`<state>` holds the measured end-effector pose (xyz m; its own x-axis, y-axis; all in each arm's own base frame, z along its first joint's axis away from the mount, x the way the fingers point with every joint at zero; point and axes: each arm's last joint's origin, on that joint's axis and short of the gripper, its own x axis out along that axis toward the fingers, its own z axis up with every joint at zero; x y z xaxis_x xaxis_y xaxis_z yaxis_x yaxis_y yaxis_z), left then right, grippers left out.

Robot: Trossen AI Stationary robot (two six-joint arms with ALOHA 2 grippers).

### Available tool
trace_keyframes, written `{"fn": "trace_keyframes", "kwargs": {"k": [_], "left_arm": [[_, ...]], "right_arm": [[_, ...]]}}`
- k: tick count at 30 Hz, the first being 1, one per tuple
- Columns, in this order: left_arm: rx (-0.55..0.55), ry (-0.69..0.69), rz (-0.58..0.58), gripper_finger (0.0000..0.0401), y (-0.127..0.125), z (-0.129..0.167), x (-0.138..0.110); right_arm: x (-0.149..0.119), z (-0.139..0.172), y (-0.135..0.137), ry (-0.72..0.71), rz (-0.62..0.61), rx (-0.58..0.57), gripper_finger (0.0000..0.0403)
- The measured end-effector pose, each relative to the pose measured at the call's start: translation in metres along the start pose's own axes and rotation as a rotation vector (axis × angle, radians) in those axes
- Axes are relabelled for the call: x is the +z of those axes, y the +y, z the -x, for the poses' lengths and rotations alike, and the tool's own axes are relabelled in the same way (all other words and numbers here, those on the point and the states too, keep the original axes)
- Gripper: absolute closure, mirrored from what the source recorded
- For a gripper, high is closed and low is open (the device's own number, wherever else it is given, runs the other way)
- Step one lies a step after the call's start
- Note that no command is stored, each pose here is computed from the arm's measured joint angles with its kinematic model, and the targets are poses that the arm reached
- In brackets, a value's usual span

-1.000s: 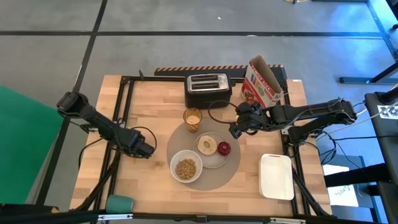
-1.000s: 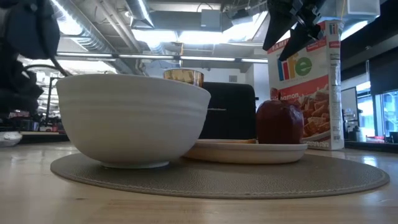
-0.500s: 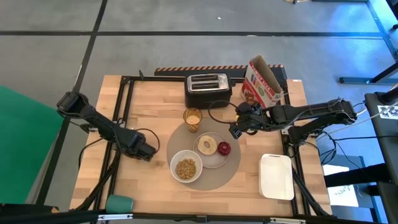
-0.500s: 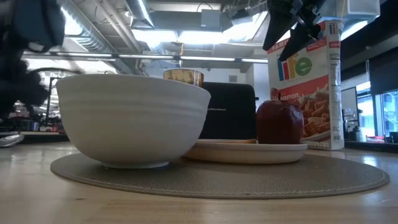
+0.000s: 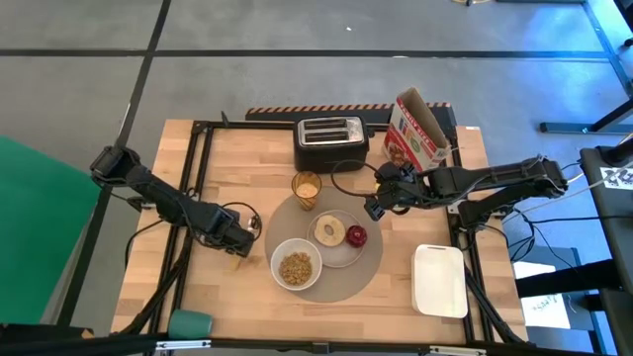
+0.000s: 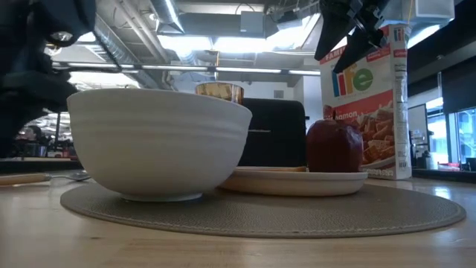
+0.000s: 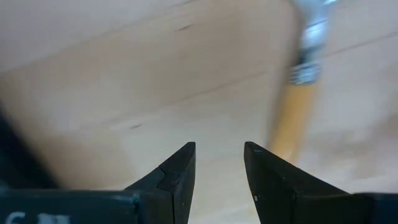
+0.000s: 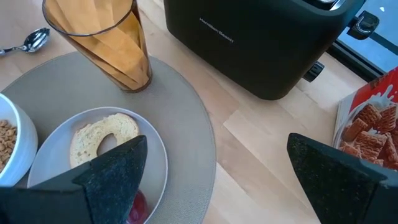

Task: Arrange a breakfast setting
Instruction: Put the yellow spoon on the gray table mat

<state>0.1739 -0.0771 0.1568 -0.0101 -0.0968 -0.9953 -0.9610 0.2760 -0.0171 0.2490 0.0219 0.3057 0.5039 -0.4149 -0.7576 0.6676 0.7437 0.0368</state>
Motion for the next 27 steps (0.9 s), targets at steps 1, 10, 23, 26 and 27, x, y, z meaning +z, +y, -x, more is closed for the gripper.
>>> {"fn": "trace_keyframes", "kwargs": {"k": [1, 10, 23, 26, 27], "left_arm": [[-0.029, -0.011, -0.001, 0.0268, -0.003, 0.0, 0.001], [-0.194, -0.15, 0.032, 0.0268, -0.02, 0.002, 0.015], [-0.145, -0.15, 0.028, 0.0296, -0.017, -0.018, 0.028], [-0.136, -0.15, 0.028, 0.0327, -0.016, -0.018, 0.028], [-0.133, -0.149, 0.028, 0.0338, -0.016, -0.018, 0.028]], "right_arm": [[0.0, 0.0, 0.0, 0.0, 0.0, 0.0, 0.0024], [-0.001, 0.0, 0.001, 0.018, -0.001, 0.019, 0.0024], [-0.001, 0.0, 0.001, 0.035, -0.006, 0.038, 0.0024], [-0.001, 0.0, 0.001, 0.034, -0.007, 0.037, 0.0024], [-0.001, 0.0, 0.001, 0.032, -0.007, 0.035, 0.0024]]}}
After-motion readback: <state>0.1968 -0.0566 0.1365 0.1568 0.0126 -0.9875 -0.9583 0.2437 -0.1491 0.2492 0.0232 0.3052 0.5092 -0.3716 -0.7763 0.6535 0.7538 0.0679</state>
